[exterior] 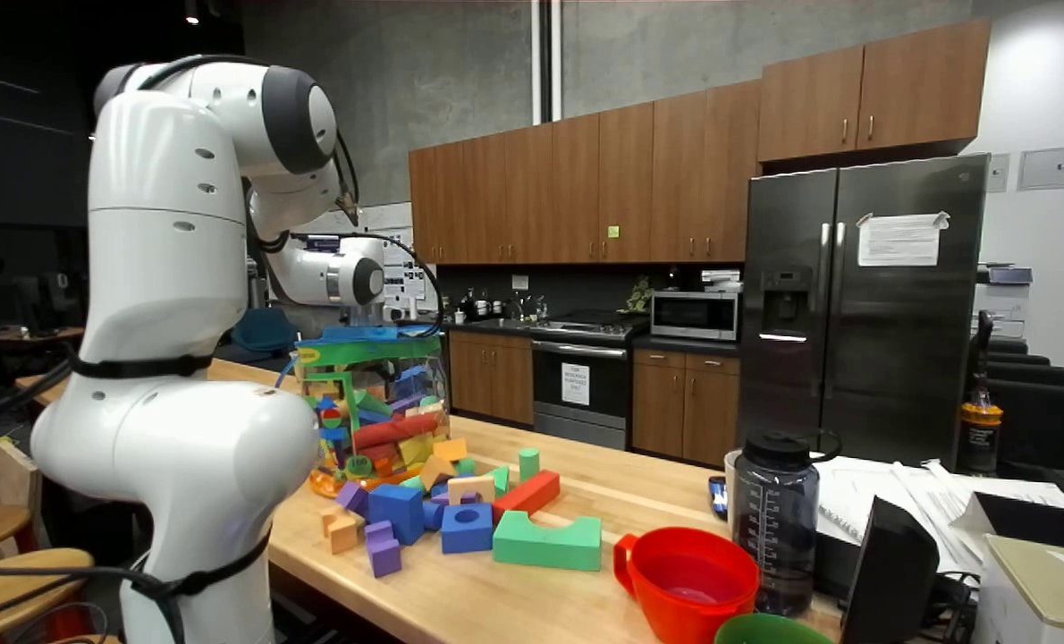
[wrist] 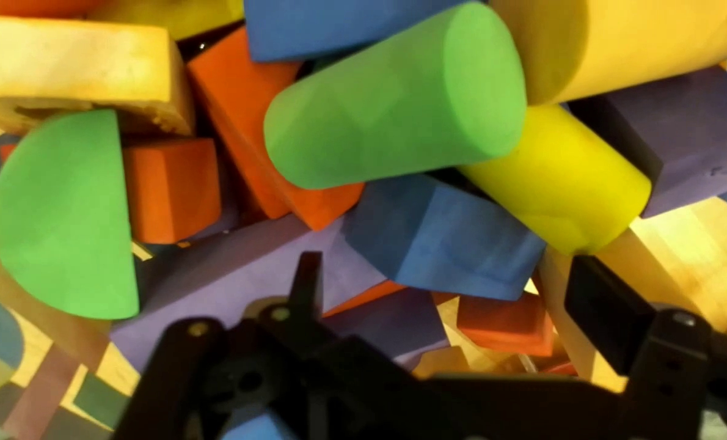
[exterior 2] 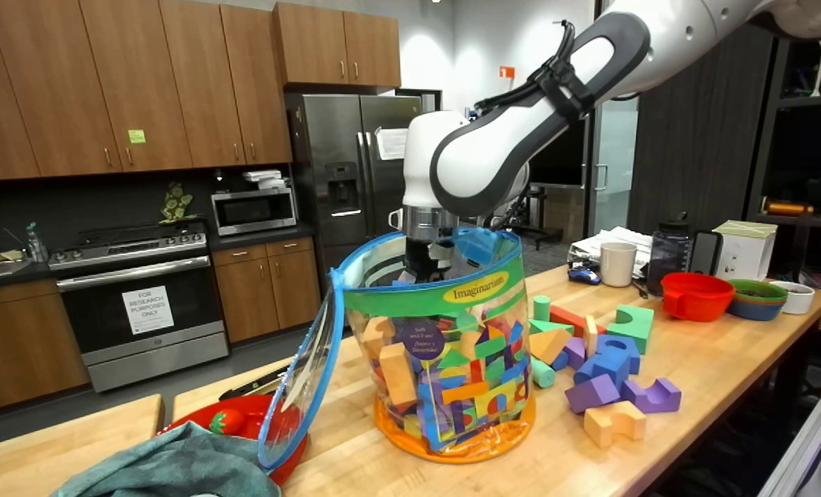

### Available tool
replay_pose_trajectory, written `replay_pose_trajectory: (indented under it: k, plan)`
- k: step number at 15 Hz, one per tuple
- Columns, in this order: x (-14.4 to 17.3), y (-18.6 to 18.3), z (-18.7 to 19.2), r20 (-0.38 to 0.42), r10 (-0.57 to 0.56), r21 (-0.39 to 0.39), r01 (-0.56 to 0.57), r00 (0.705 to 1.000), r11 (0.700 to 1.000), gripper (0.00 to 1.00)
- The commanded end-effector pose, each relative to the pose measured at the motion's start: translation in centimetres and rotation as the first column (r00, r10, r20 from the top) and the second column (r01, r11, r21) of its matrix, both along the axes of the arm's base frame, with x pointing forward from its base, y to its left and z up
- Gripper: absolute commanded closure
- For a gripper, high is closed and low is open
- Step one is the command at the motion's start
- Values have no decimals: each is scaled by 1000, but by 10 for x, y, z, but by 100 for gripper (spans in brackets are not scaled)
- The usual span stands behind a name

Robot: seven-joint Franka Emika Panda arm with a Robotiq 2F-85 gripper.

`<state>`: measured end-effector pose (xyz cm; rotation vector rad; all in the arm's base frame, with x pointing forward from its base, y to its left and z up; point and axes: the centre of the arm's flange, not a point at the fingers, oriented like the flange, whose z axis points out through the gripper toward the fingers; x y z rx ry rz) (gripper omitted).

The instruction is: Pick up one blue rectangular block and put it on the table, pick up one green cylindrical block and put it on the table

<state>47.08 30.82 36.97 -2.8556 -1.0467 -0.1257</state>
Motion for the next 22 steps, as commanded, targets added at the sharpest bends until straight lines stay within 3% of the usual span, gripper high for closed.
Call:
replay_pose_trajectory:
  k: [1, 17, 18, 20, 22]
  plan:
    - [-18, -4, -8, 14, -10, -8, 10, 1000, 1000, 0]
    - [-27, -10, -25, -25, -50, -20, 49, 998, 999, 1]
    - [-26, -10, -25, -24, -51, -19, 50, 998, 999, 24]
    - [-25, -11, -24, -24, -52, -20, 51, 998, 998, 27]
    - [-23, -12, -23, -20, -52, -19, 51, 998, 999, 40]
